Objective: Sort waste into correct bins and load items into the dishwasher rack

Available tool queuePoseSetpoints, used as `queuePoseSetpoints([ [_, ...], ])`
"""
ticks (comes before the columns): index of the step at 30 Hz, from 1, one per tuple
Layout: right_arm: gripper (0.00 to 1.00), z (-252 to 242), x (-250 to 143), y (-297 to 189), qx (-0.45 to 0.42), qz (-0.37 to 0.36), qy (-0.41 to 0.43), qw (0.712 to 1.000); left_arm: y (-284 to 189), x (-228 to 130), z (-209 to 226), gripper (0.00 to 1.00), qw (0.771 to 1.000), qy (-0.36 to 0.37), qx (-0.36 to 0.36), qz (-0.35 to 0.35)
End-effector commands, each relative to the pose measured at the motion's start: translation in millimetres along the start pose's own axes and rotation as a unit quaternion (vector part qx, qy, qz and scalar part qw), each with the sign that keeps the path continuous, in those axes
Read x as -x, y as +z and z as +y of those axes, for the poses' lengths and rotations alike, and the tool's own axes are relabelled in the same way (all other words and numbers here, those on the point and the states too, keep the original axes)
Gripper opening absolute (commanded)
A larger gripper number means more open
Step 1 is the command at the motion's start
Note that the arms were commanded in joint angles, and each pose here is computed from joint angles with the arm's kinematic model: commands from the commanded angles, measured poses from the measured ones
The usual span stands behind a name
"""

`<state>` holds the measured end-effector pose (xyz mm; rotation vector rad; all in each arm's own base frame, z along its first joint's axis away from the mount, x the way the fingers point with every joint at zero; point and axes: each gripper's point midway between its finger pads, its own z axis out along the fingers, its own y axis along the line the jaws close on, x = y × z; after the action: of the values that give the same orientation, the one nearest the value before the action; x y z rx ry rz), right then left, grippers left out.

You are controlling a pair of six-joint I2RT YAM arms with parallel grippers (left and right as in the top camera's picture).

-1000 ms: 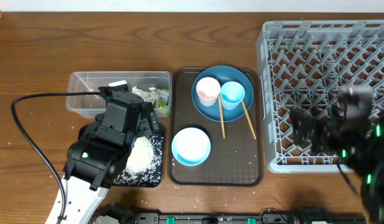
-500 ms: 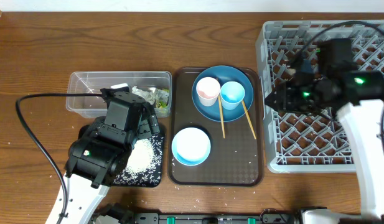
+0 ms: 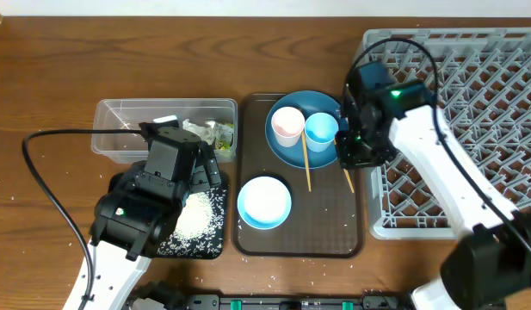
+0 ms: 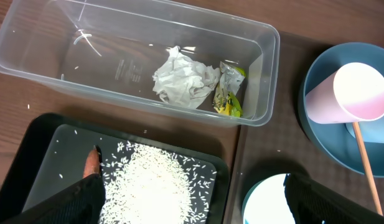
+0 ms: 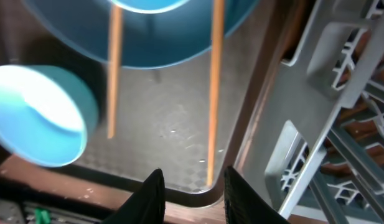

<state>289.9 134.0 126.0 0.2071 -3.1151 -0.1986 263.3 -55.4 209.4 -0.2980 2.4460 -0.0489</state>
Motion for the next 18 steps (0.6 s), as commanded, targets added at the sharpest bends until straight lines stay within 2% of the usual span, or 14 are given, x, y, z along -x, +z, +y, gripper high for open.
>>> queuePoseSetpoints([
  [1,0.29,-10,-3,19,-0.037,0.028,0.019,0.999,-1,3,1,0.94,1.000,-0.001,0.003,-0.002],
  [5,0.23,-12,-6,37,-0.045,0.058,0.021,0.997,-1,3,1,0.95,1.000,-0.001,0.003,-0.002],
  [14,0.25,-14,-9,54,-0.049,0.072,0.021,0.996,-1,3,1,0.95,1.000,-0.001,0.003,-0.002],
  [18,0.20,-16,-13,64,-0.048,0.076,0.022,0.996,-1,3,1,0.95,1.000,-0.001,0.003,-0.002],
])
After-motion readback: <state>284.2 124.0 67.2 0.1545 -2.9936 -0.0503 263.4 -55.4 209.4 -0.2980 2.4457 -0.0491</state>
